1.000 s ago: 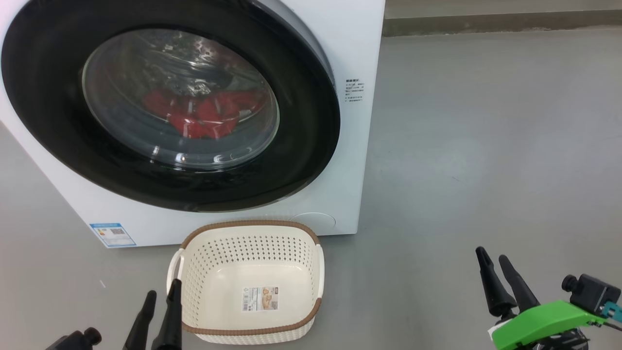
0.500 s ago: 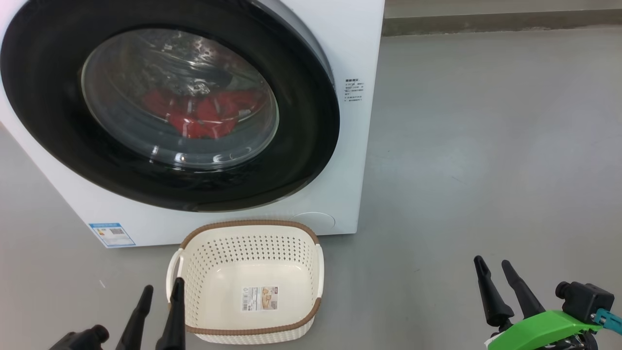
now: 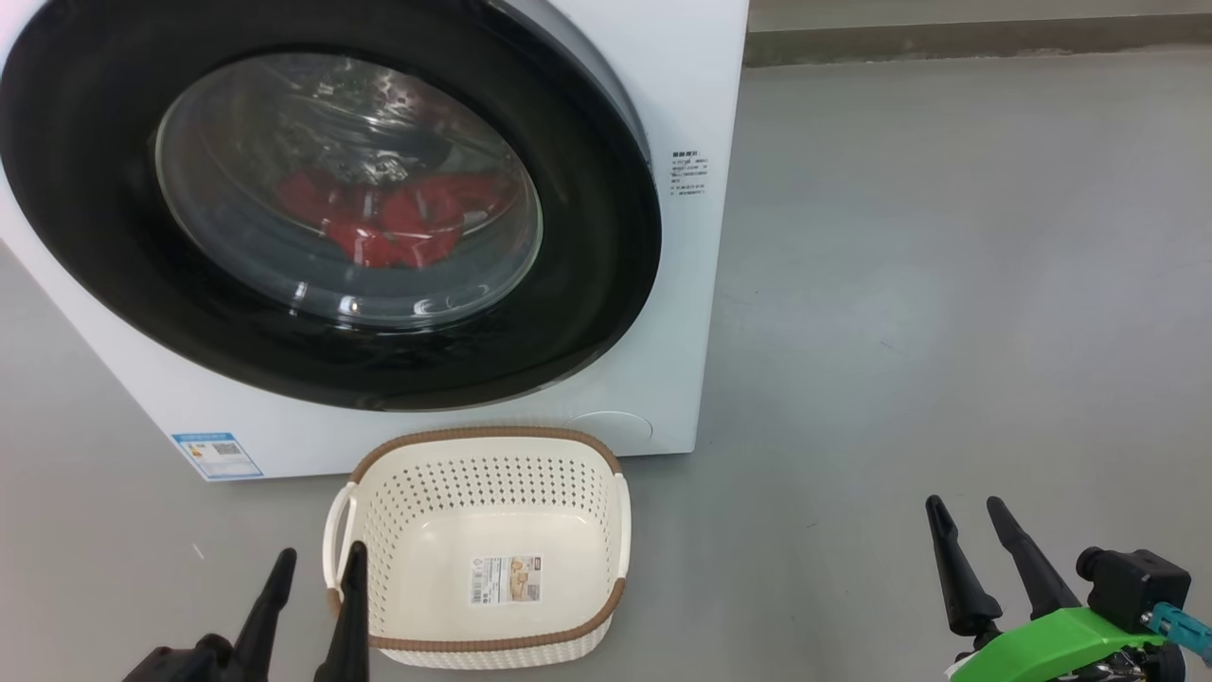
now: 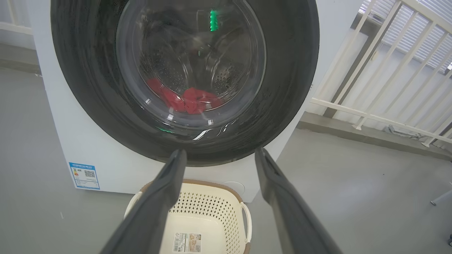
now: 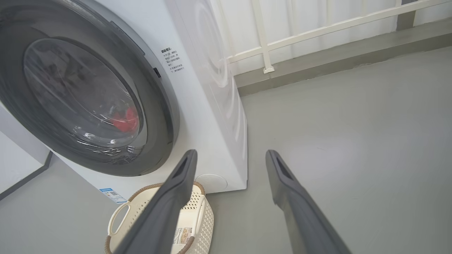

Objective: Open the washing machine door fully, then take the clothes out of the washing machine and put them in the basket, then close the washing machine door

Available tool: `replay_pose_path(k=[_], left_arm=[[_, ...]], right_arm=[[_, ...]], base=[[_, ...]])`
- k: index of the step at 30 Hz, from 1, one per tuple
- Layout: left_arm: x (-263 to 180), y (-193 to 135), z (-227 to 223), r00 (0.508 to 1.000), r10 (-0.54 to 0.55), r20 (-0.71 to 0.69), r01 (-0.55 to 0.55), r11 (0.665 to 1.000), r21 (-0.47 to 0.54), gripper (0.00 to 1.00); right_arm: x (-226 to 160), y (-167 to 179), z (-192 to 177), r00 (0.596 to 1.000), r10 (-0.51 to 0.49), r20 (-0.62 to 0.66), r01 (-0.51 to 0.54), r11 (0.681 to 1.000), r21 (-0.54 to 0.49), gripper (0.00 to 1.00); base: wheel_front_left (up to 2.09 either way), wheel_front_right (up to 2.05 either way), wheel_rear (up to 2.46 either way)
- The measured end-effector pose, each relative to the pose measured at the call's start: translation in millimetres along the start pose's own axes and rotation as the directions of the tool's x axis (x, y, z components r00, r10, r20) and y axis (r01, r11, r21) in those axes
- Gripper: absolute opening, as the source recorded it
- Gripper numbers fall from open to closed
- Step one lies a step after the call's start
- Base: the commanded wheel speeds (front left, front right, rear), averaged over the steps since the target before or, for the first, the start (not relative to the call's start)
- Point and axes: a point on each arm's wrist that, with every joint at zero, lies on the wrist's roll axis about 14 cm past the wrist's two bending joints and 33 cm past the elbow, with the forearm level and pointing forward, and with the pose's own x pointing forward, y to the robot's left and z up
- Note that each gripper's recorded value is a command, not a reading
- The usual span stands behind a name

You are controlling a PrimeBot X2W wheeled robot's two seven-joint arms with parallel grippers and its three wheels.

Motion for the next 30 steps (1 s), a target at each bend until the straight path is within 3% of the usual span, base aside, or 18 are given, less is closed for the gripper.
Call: replay_pose_path(k=[22, 30], left_arm=[[-4, -3, 1, 0.999, -0.04, 0.024, 0.034, 0.976, 0.215, 1.0], [-4, -1, 3, 0.998, -0.047, 0.034, 0.038, 0.97, 0.241, 1.0]], right_arm=[[-10, -10, 6, 0.999, -0.013, 0.047, 0.02, 0.985, -0.17, 1.0], [-12, -12, 11, 0.998, -0.014, 0.068, 0.028, 0.975, -0.22, 1.0]], base=[[0.0, 0.0, 0.0], [0.0, 0.0, 0.0]])
